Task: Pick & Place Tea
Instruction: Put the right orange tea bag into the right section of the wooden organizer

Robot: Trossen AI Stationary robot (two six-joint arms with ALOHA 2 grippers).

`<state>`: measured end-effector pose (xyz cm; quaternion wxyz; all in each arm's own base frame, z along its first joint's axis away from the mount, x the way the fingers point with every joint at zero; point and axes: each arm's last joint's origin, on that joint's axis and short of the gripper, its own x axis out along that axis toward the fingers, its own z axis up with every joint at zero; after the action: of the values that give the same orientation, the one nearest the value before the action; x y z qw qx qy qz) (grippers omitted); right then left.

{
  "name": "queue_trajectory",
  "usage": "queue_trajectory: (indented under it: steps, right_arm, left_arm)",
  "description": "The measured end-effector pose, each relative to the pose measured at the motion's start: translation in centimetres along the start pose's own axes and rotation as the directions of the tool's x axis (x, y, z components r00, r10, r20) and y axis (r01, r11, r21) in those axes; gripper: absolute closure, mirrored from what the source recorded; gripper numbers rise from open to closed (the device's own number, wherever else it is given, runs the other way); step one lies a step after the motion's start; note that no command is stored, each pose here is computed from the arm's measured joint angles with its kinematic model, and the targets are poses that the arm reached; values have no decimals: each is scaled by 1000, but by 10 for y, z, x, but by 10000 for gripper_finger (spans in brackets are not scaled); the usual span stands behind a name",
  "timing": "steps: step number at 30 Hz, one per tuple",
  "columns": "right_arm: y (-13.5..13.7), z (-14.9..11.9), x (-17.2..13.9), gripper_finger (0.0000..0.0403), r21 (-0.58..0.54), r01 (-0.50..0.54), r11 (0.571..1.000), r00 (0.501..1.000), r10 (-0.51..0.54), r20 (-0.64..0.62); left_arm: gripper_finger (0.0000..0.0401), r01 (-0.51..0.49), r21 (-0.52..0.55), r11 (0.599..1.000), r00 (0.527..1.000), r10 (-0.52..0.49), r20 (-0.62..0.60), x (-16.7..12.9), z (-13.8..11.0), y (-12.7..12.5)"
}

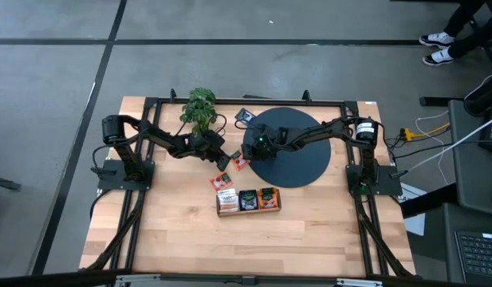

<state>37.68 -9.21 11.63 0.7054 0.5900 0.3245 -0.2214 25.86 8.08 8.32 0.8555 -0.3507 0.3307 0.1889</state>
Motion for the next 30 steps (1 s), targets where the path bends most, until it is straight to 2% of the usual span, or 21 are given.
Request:
queue_trajectory:
  steps: [8,19,25,30]
  right_arm:
    - [1,-1,0,301,-1,-17,1000,1000,17,-24]
    - [2,0,0,395,-61,-34,998,999,33,-26]
    - [4,0,-2,397,-99,-47,994,999,44,-30]
    - [11,-2,-9,397,-161,-109,981,991,95,-91]
  left_arm:
    - [399,-6,-18,1000,1000,6,15,0,1,0]
    - [398,12,-13,1000,1000,-11,20,-1,1,-1]
    - [389,60,-10,998,998,-60,15,-12,5,-7]
    - [374,92,41,995,996,-92,3,-28,10,-14]
